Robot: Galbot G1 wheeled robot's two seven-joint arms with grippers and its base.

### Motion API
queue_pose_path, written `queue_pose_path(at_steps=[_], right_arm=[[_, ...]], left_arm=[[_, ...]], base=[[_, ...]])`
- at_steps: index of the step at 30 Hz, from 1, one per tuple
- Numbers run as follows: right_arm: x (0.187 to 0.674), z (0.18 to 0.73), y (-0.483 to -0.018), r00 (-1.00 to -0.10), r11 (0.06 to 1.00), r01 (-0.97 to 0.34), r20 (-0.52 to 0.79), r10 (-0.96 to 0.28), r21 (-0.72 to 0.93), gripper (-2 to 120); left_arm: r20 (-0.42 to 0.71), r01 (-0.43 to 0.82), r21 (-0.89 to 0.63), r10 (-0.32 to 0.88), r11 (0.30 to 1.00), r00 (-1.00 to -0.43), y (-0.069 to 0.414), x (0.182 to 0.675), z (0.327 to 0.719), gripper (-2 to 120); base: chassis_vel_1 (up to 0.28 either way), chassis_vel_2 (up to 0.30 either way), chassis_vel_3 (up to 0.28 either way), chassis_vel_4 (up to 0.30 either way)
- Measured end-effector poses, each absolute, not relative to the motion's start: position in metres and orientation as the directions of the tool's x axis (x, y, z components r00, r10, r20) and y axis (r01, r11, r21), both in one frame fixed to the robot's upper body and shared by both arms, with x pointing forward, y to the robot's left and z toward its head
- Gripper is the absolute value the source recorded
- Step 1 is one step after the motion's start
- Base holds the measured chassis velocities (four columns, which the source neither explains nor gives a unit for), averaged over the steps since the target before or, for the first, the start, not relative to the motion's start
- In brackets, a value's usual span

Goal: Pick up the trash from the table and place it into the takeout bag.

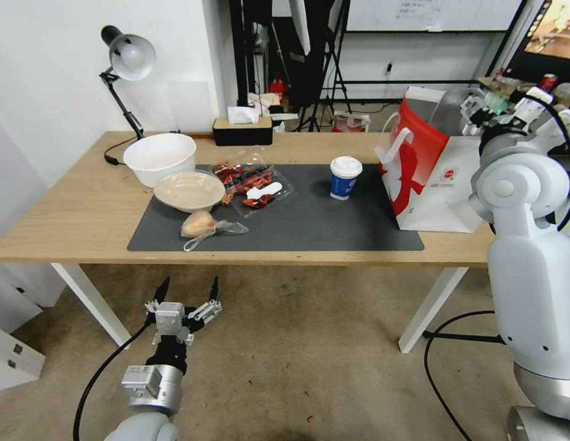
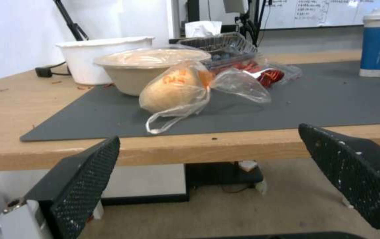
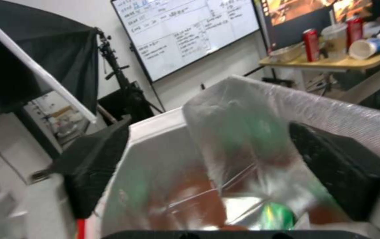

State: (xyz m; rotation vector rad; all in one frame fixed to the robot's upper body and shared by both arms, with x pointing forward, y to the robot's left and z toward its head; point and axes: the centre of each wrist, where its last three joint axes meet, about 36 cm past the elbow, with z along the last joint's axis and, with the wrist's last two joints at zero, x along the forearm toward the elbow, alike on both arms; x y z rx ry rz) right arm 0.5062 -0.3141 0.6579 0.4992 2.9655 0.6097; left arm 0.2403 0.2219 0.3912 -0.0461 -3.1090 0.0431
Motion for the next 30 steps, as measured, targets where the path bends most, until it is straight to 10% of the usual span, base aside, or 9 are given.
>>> queue_pose_path(at_steps=[9, 18, 30], right_arm=[[0.466, 0.659, -0.291, -0.980, 0.861, -0.058, -0.194, 0.048, 0.505, 100], [0.402, 0.572, -0.237, -0.950, 0.948, -0.247, -0.241, -0.196, 0.200, 100], [0.324, 0.460, -0.208, -0.964, 0.983, -0.185, -0.194, -0.180, 0.006, 100]], left_arm=[[0.021, 0.025, -0.023, 0.026, 0.999, -0.999, 0.224, 0.238, 0.395, 100], [0.010, 0.022, -0.023, 0.022, 1.000, -1.000, 0.224, 0.237, 0.396, 100], [0.002, 0.017, -0.026, 0.017, 1.000, -1.000, 0.225, 0.238, 0.395, 100]], base=[[0.000, 0.000, 0.000, 0.000], [0.000, 0.000, 0.000, 0.000], [0.000, 0.000, 0.000, 0.000]])
